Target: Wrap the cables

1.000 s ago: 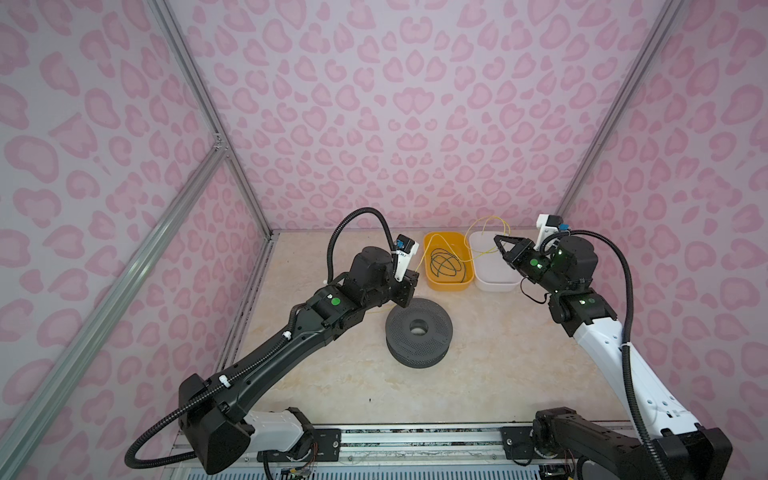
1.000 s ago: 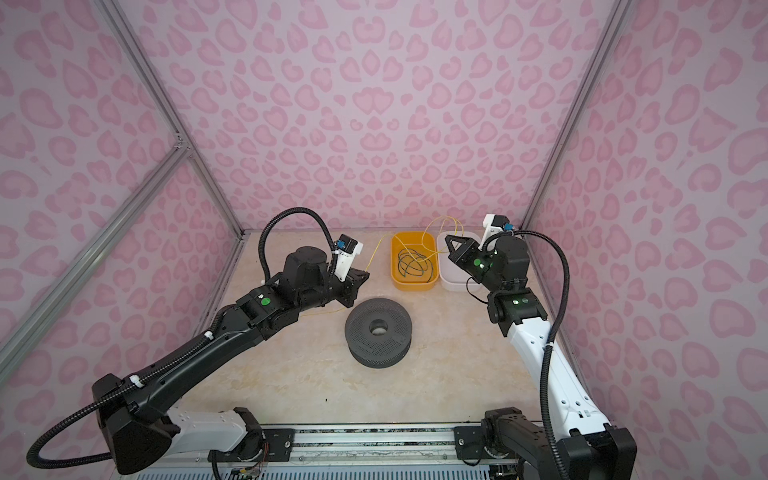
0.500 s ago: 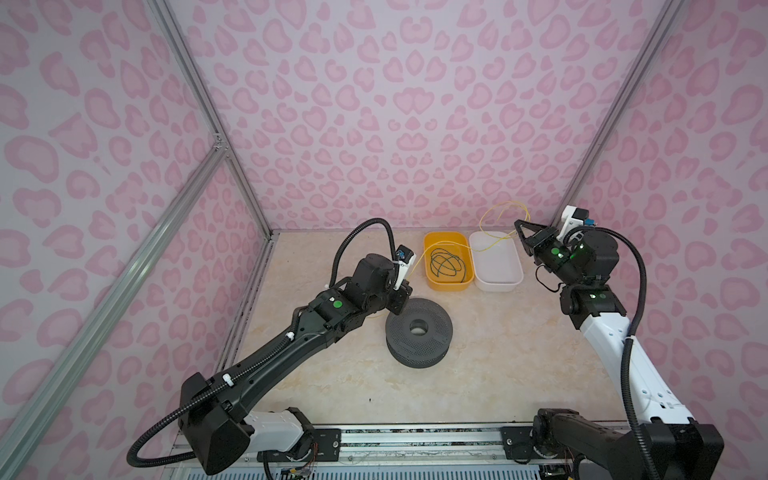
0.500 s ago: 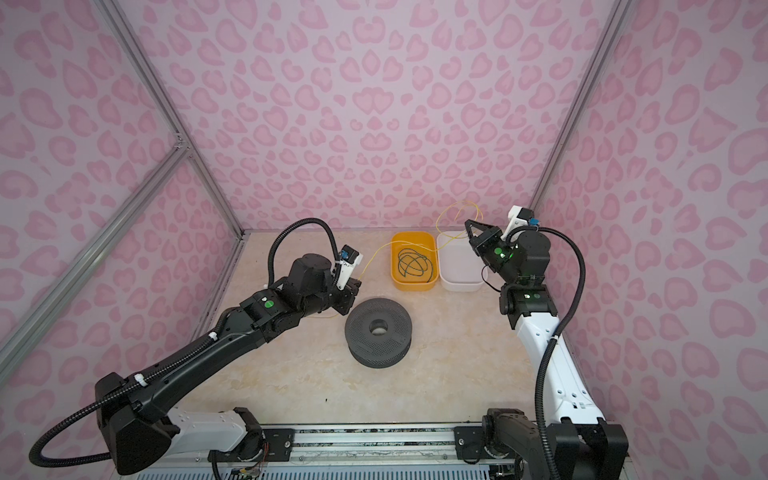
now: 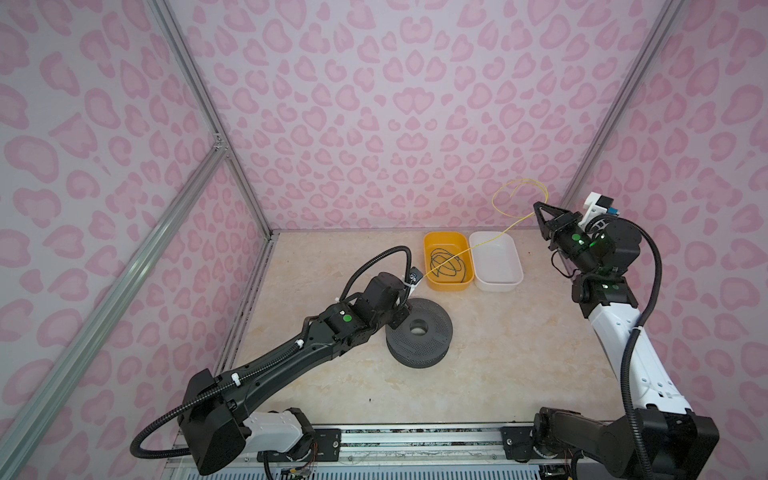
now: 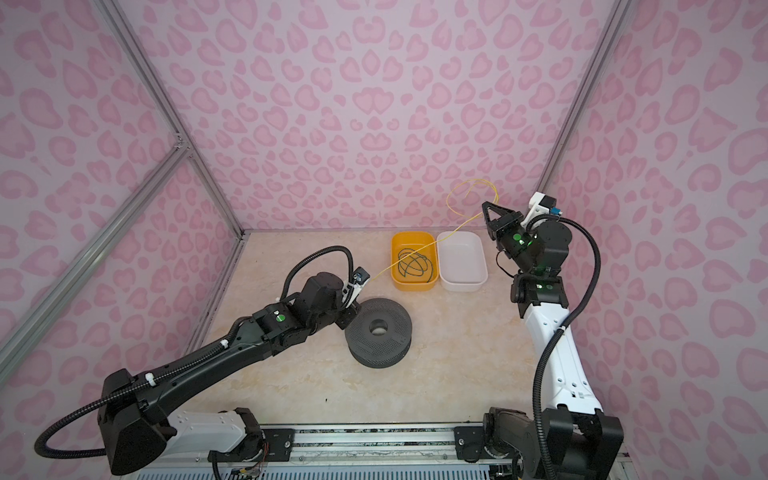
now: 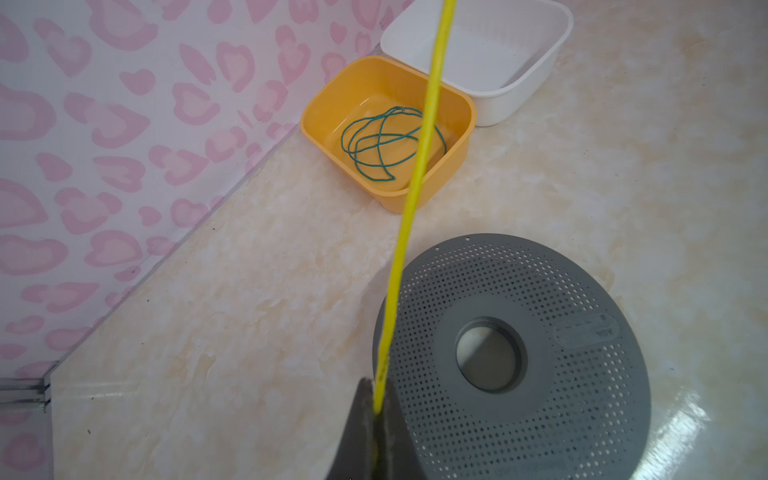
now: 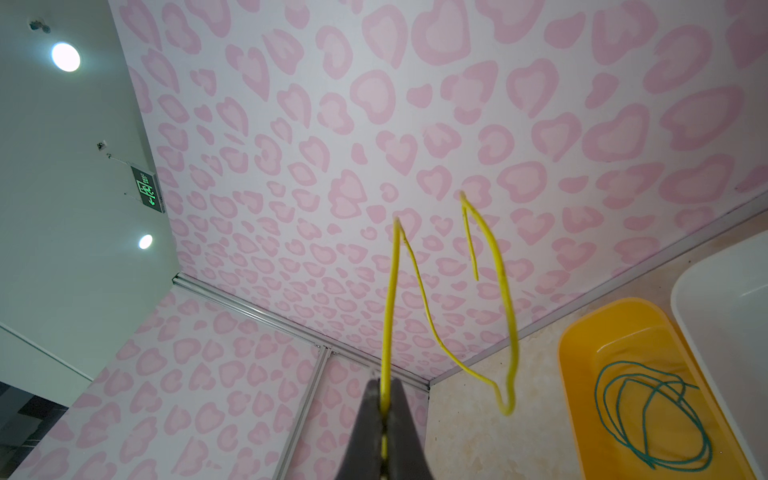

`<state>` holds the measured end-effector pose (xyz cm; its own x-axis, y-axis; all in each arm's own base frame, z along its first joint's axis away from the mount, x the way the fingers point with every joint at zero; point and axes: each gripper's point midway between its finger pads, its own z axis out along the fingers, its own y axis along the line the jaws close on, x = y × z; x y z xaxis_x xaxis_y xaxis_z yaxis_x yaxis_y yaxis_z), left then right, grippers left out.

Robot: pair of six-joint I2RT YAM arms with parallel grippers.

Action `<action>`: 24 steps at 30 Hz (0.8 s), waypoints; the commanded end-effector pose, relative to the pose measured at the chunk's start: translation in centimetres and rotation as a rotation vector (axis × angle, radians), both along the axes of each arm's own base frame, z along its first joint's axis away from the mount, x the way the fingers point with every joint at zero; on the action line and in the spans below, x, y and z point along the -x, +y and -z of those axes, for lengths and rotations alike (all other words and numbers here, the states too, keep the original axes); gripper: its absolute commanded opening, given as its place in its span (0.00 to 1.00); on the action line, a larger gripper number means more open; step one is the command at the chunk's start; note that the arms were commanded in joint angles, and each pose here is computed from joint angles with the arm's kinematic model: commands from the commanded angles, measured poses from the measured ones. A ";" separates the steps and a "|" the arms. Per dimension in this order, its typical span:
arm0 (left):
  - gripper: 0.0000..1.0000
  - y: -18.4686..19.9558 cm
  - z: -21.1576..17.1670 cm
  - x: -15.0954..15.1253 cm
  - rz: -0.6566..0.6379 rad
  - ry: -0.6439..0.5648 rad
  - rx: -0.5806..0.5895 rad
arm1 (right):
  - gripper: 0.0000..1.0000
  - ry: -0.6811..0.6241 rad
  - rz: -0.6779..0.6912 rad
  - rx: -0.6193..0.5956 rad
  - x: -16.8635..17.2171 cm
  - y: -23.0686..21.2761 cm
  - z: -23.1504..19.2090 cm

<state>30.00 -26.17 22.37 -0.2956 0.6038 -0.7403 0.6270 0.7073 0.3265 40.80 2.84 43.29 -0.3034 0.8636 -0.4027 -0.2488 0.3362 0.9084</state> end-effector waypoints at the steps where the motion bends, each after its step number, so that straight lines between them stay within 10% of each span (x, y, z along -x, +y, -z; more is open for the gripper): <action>1: 0.04 3.2 3.2 0.0 -0.074 0.016 -0.226 | 0.00 -0.145 0.083 -0.030 0.0 -1.7 -3.8; 24: 0.11 4.0 2.7 -0.8 -0.149 -0.003 -0.267 | 0.00 -0.105 0.074 0.074 1.4 1.1 -2.2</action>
